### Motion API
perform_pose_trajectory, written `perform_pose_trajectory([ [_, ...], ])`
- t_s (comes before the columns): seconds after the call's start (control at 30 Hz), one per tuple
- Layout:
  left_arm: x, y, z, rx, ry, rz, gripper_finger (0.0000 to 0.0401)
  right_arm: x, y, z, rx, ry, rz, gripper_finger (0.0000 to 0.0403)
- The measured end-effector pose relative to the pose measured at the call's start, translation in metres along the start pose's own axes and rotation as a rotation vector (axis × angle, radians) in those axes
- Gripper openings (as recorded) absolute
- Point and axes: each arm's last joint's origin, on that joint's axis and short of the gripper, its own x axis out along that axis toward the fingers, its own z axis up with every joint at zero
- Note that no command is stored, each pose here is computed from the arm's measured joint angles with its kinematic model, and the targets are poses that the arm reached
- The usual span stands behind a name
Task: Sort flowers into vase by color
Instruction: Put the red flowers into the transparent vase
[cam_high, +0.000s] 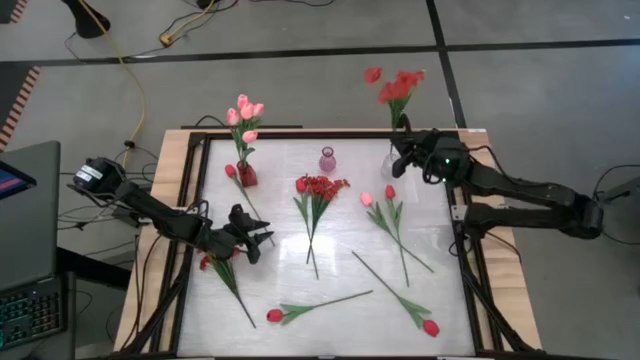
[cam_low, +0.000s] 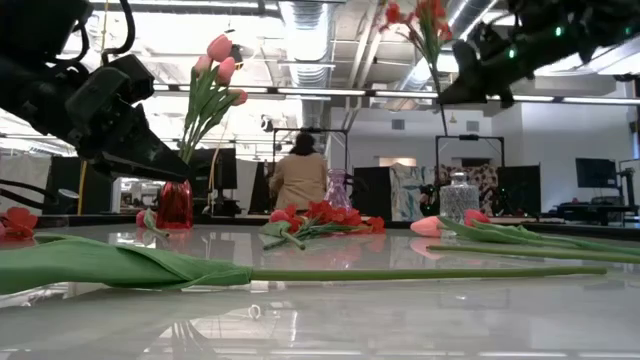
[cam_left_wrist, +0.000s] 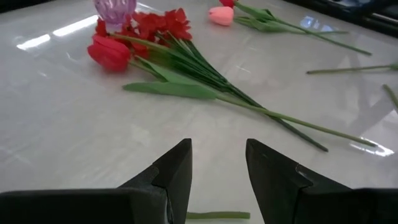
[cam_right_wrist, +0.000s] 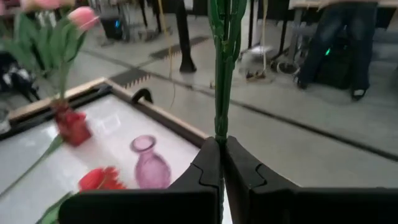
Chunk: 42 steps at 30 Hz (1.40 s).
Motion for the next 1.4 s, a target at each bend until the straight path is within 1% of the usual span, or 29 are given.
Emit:
perform_pose_trajectory([
  [0.1, 0.0, 0.0, 0.0, -0.002, 0.002, -0.002, 0.0139, 0.003, -0.006, -0.014, -0.002, -0.062, -0.018, 0.003],
  [0.23, 0.0, 0.0, 0.0, -0.006, -0.004, 0.006, 0.0139, 0.002, -0.01, -0.032, 0.008, -0.104, -0.021, 0.0029],
  [0.3, 0.0, 0.0, 0.0, -0.008, -0.009, 0.013, 0.0139, 0.002, -0.011, -0.038, 0.01, -0.107, -0.037, 0.0029],
  [0.43, 0.0, 0.001, 0.0, -0.01, -0.018, 0.025, 0.0139, 0.001, -0.014, -0.053, 0.018, -0.062, -0.078, 0.0029],
  [0.5, 0.0, 0.001, 0.001, -0.01, -0.018, 0.025, 0.0139, 0.001, -0.015, -0.055, 0.016, -0.065, -0.084, 0.0029],
  [0.63, 0.0, 0.001, 0.001, -0.006, -0.019, 0.026, 0.0139, 0.0, -0.018, -0.064, -0.009, -0.052, -0.152, 0.0029],
  [0.83, 0.0, 0.001, 0.001, 0.005, -0.02, 0.026, 0.0139, -0.001, -0.019, -0.067, -0.005, -0.062, -0.156, 0.0029],
  [0.9, 0.001, -0.001, 0.003, 0.035, -0.023, -0.007, 0.0139, -0.001, -0.019, -0.066, -0.004, -0.076, -0.154, 0.0029],
  [1.0, 0.003, -0.003, 0.012, 0.055, -0.062, -0.072, 0.0139, -0.001, -0.019, -0.065, -0.002, -0.091, -0.154, 0.0029],
  [1.13, 0.01, -0.007, 0.035, 0.093, -0.135, -0.072, 0.0139, -0.001, -0.019, -0.065, -0.003, -0.088, -0.155, 0.0029],
  [1.3, 0.017, -0.011, 0.061, 0.161, -0.18, -0.095, 0.0139, 0.005, -0.018, -0.07, -0.007, -0.059, -0.158, 0.0029],
  [1.4, 0.02, -0.013, 0.072, 0.194, -0.198, -0.115, 0.0139, 0.008, -0.017, -0.073, -0.014, -0.045, -0.161, 0.0029],
])
